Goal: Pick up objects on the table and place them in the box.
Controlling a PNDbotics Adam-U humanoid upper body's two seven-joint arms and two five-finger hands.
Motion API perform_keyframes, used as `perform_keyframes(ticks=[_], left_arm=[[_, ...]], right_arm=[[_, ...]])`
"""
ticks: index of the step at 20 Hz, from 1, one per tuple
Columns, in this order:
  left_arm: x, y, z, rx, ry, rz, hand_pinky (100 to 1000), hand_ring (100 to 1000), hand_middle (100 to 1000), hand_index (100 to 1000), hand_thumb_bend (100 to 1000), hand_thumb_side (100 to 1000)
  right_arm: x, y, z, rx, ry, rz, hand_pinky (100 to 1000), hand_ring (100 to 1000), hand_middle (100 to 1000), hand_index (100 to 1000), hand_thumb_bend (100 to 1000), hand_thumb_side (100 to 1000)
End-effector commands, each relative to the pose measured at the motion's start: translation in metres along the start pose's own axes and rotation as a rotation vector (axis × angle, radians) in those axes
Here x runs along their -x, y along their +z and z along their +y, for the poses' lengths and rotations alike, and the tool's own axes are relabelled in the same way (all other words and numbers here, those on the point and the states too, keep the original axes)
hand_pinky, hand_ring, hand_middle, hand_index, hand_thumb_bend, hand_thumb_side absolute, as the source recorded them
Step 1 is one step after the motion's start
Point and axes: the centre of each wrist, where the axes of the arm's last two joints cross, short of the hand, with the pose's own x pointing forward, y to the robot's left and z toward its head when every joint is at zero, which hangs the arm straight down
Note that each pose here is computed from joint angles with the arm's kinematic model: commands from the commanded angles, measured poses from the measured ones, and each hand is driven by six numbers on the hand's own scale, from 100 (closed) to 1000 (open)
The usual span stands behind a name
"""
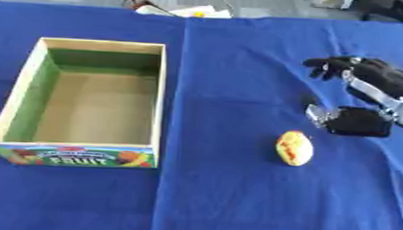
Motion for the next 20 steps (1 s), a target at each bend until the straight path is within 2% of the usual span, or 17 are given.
perform_keyframes(ticks=[1, 3, 4, 5, 10, 20], left_arm=[[-0.006, -0.006, 0.001, 0.017, 0.002, -0.028, 616, 817, 840, 872, 100, 1000], [-0.006, -0.006, 0.001, 0.017, 0.003, -0.028, 615, 817, 840, 872, 100, 1000], [-0.006, -0.006, 0.001, 0.018, 0.003, -0.028, 615, 817, 840, 872, 100, 1000], [-0.006, -0.006, 0.001, 0.019, 0.004, -0.027, 615, 817, 841, 872, 100, 1000], [-0.006, -0.006, 0.0, 0.021, 0.006, -0.027, 614, 817, 841, 871, 100, 1000], [-0.006, -0.006, -0.002, 0.026, 0.01, -0.029, 614, 818, 841, 871, 100, 1000]], right_arm=[[-0.003, 0.002, -0.011, -0.033, 0.022, 0.014, 878, 831, 829, 1000, 283, 885], [-0.004, 0.002, -0.009, -0.066, 0.03, 0.022, 886, 842, 843, 1000, 324, 890], [-0.005, 0.001, -0.009, -0.08, 0.036, 0.025, 888, 843, 843, 1000, 319, 840], [-0.005, 0.001, -0.008, -0.093, 0.041, 0.028, 891, 843, 847, 1000, 334, 871], [-0.007, 0.0, -0.002, -0.168, 0.061, 0.024, 898, 846, 851, 1000, 278, 769], [-0.008, 0.0, 0.018, -0.324, 0.085, 0.039, 911, 867, 879, 1000, 397, 781]])
